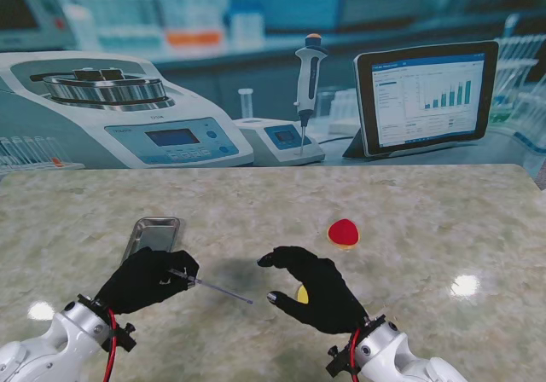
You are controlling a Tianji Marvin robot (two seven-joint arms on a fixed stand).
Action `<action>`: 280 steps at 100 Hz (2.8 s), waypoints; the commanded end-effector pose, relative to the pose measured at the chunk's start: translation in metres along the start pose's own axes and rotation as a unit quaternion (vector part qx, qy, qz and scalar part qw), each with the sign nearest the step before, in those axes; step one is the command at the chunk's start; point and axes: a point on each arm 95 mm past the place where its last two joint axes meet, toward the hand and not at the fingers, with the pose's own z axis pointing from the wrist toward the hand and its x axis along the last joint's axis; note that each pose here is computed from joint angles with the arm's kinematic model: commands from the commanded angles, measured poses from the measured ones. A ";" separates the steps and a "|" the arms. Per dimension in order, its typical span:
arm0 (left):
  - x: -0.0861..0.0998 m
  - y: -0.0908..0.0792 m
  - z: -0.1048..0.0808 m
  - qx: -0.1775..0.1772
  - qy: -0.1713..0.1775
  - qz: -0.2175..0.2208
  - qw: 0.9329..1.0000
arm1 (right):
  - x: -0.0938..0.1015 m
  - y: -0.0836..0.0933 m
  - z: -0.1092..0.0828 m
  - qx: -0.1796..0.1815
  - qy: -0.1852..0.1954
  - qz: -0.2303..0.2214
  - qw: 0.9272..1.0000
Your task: Line a culture dish with filter paper and press it flat with a glass rod
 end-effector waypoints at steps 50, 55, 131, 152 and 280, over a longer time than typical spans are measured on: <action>0.004 0.002 0.002 -0.005 0.008 -0.006 1.000 | 0.011 -0.008 0.009 0.059 0.045 -0.008 0.997; 0.004 0.002 0.003 -0.005 0.009 -0.006 1.000 | 0.011 -0.010 0.010 0.063 0.049 -0.009 0.997; 0.021 0.005 0.009 -0.013 0.040 -0.009 0.999 | 0.010 -0.022 0.026 0.127 0.082 -0.032 0.988; 0.024 0.004 0.010 -0.014 0.044 -0.010 0.999 | 0.009 -0.023 0.030 0.132 0.090 -0.033 0.987; 0.036 0.007 0.013 -0.017 0.048 -0.045 0.998 | 0.006 -0.034 0.045 0.087 0.116 0.041 0.989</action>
